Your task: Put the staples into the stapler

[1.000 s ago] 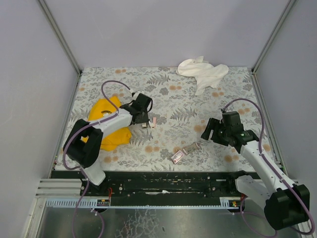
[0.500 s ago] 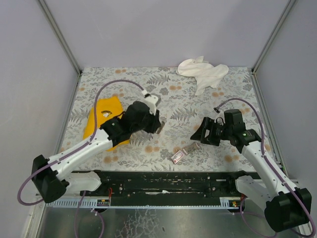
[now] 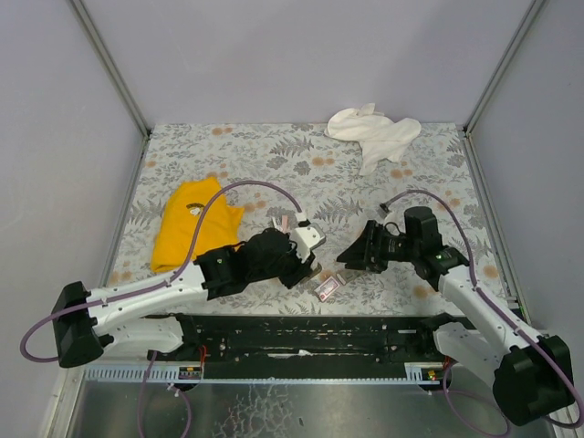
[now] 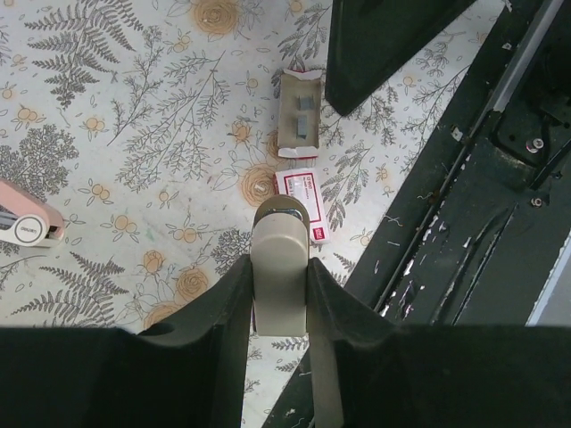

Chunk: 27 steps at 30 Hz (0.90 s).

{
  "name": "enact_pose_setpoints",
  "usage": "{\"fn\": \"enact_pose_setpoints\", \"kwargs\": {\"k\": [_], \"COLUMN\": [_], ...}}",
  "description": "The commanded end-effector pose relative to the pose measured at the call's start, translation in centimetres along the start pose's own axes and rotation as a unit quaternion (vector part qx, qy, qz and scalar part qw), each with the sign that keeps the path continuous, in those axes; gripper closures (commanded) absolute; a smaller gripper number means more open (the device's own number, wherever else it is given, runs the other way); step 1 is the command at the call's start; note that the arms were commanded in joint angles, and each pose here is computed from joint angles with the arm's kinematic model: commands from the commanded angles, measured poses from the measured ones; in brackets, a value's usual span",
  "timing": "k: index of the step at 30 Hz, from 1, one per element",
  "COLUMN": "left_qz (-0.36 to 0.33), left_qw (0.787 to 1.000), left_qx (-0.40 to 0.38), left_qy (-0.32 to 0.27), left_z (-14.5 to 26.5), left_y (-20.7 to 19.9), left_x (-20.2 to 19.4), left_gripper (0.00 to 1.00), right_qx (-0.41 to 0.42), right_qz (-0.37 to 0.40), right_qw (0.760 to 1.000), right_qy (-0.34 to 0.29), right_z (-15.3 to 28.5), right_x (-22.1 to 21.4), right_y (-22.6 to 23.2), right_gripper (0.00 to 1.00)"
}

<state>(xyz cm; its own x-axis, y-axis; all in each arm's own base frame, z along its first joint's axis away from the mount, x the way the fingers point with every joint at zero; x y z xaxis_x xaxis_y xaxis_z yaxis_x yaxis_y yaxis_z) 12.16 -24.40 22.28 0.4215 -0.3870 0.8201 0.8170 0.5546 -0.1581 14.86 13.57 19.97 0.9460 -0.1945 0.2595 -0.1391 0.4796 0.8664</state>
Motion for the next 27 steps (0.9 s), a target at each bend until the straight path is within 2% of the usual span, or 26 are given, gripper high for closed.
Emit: {"fn": "enact_pose_setpoints", "kwargs": {"k": [1,10,27], "left_qz": [-0.022,-0.033,-0.038], "left_qw": [0.997,0.997,0.997], "left_qx": [-0.005,-0.011,-0.004], "left_qy": [-0.071,-0.065,-0.072], "left_z": [0.4,0.2,0.3], "left_y": [-0.5,-1.2,-1.6], "left_x": [1.7,1.2,1.0], "left_gripper": [1.0,1.0,1.0], "right_qx": [0.044,0.067,0.064], "right_qz": [0.002,0.001,0.001], "right_qw": [0.999,0.997,0.997], "right_qy": [0.015,0.033,0.05], "right_z": [-1.1,-3.3,-4.1], "right_x": [-0.5,-1.1,-1.7], "right_y": [1.1,1.7,1.1], "right_gripper": [0.43,0.51,0.63]}}
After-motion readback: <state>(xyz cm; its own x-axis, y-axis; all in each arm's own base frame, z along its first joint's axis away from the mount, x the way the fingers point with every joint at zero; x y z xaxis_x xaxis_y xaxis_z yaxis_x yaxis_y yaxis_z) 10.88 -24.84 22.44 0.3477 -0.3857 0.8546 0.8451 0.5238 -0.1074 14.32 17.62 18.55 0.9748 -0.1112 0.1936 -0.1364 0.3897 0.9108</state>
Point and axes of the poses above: each gripper's point midway between its finger pads, its own z axis back along the fingers, its own y axis along the line the jaws close on, x = y × z, the point moved 9 cm from there along z, back along the fingers, and after that the axes turned 5 degrees about z, right-handed, at the moved point
